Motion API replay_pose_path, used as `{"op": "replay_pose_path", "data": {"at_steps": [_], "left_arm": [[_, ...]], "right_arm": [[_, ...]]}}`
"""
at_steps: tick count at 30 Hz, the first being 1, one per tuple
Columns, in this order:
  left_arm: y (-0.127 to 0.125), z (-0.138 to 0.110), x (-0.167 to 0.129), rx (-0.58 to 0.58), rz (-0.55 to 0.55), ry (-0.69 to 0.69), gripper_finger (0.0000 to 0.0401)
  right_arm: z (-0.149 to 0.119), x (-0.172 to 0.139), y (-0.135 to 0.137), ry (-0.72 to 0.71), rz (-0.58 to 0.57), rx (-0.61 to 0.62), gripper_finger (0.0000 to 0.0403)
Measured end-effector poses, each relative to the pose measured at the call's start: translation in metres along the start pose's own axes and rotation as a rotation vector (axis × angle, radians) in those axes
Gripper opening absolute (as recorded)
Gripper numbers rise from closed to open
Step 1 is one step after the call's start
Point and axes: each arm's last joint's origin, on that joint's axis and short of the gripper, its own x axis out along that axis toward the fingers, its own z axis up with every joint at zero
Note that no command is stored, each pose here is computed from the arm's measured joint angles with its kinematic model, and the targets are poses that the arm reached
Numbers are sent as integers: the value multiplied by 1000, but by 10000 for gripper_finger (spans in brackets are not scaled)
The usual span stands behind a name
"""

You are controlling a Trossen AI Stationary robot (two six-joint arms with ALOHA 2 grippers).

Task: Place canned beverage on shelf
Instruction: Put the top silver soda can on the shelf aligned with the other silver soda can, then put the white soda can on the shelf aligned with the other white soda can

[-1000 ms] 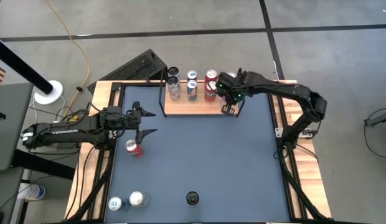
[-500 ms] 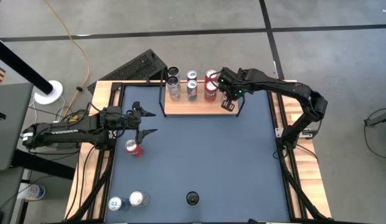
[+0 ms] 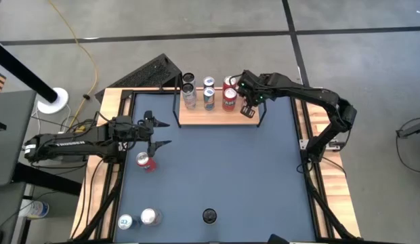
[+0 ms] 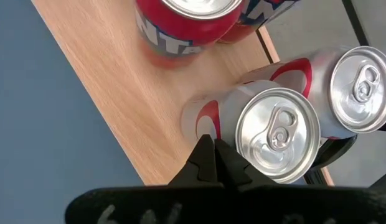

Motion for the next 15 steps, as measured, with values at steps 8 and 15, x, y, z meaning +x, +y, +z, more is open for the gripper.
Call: {"op": "replay_pose_path", "data": {"at_steps": [8,15], "left_arm": [[0,0,0,0,0,0,322],[0,0,0,-9,0,4,322]], "right_arm": [[-4,-6,18,19,150,-47,0],[-15,-31,64,43,238,-158,0]]}}
